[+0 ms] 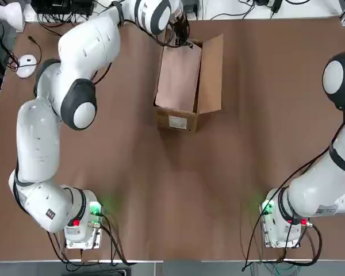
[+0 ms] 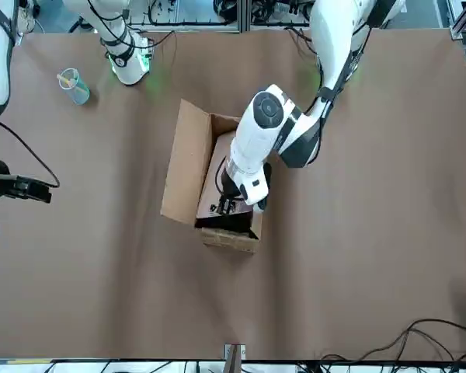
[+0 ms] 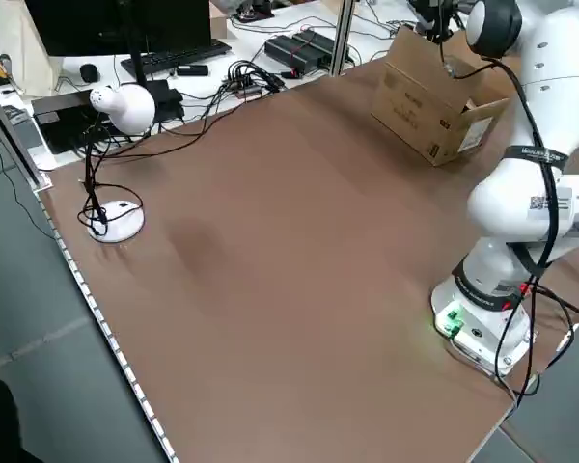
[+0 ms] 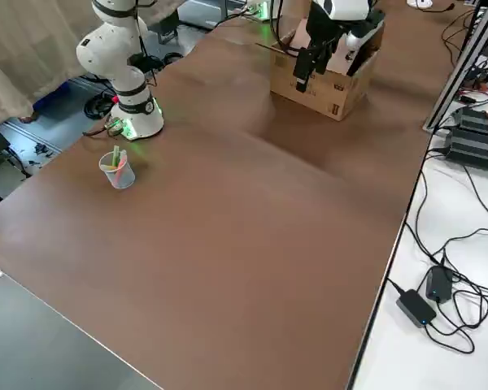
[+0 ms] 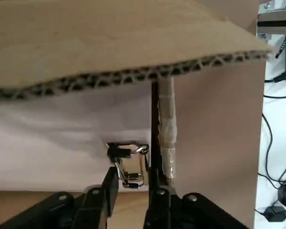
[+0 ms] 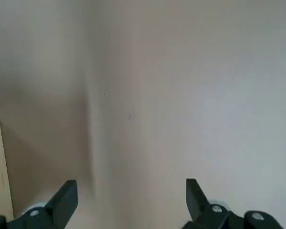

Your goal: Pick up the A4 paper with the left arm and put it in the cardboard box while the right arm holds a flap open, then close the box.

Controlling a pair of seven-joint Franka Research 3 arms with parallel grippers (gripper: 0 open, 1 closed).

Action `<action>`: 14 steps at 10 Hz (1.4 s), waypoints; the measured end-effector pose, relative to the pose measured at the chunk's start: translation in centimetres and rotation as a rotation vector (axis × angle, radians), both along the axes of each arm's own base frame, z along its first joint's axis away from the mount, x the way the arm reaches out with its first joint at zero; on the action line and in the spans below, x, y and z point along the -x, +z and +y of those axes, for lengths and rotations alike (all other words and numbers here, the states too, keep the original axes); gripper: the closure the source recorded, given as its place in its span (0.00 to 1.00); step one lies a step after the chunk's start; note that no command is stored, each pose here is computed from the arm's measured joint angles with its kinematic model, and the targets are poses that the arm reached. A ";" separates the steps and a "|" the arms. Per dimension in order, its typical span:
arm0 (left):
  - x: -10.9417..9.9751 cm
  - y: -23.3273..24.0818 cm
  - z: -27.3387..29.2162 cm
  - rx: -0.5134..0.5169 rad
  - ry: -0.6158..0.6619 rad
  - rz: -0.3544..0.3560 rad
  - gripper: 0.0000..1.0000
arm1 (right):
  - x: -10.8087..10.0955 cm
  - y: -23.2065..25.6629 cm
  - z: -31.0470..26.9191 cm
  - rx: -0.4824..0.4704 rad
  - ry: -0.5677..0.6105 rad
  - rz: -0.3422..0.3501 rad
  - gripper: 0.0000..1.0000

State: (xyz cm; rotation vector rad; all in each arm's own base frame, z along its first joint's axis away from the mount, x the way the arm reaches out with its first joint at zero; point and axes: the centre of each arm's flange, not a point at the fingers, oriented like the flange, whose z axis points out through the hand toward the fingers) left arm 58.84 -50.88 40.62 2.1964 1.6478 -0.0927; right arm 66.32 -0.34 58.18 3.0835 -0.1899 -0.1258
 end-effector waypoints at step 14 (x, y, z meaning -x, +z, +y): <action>-0.9 7.2 3.8 -0.078 -0.016 -0.030 0.04 | 0.1 -0.3 0.8 0.000 0.004 0.011 0.00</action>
